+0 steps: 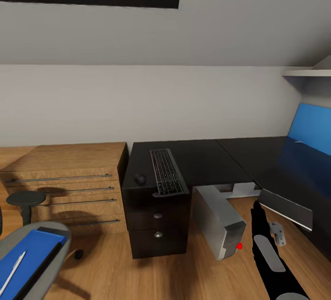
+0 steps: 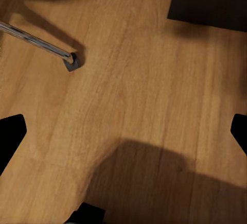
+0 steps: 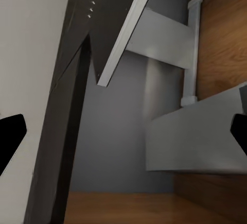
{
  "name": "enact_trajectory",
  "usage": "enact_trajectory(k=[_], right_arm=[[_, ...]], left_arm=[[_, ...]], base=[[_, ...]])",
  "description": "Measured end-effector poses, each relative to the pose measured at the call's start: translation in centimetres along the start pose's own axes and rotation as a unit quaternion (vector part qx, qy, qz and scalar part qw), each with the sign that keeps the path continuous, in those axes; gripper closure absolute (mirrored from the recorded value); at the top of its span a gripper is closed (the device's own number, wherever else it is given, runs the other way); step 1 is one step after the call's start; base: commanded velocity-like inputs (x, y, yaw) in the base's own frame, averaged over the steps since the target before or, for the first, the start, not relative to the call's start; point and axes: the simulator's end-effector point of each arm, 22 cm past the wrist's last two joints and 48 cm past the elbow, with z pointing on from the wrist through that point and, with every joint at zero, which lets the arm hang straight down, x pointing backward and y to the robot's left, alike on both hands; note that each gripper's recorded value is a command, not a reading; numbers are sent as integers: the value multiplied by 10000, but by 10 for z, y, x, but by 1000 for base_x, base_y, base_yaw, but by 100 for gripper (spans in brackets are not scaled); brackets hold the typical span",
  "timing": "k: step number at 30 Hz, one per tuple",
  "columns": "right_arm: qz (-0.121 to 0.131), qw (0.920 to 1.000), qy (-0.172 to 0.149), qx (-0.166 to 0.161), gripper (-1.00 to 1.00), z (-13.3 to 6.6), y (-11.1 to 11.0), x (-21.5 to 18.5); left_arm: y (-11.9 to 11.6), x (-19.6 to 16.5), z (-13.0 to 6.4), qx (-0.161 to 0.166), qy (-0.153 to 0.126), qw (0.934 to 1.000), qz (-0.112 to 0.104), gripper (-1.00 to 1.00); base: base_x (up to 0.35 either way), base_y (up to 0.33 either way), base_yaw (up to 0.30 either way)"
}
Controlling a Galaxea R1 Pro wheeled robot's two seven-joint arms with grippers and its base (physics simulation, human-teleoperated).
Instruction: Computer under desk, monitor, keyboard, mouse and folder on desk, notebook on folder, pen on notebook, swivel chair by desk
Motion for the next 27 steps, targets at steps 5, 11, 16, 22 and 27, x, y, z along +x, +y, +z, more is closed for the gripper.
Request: enact_trajectory(k=[5,11,16,22,27], right_arm=[[81,10000,31,-28,-100,-2,13,-2],[455,9986,262,53,-100,-2,13,6],[770,9963,369,125,-100,-2,11,11],[960,9946,347,189,-100,-1,8,8],[1071,9935,313,227,-100,-1,5,4]], left_arm=[[0,-7,-6,-1,1,10000,0,-100],[0,-9,-8,-3,1,10000,1,-100],[1,-9,-7,-8,0,10000,3,-100],[1,-9,-7,-10,0,10000,3,-100],[1,-9,-7,-11,0,10000,3,-100]], base=[[0,0,0],[0,0,0],[0,0,0],[0,0,0],[0,0,0]])
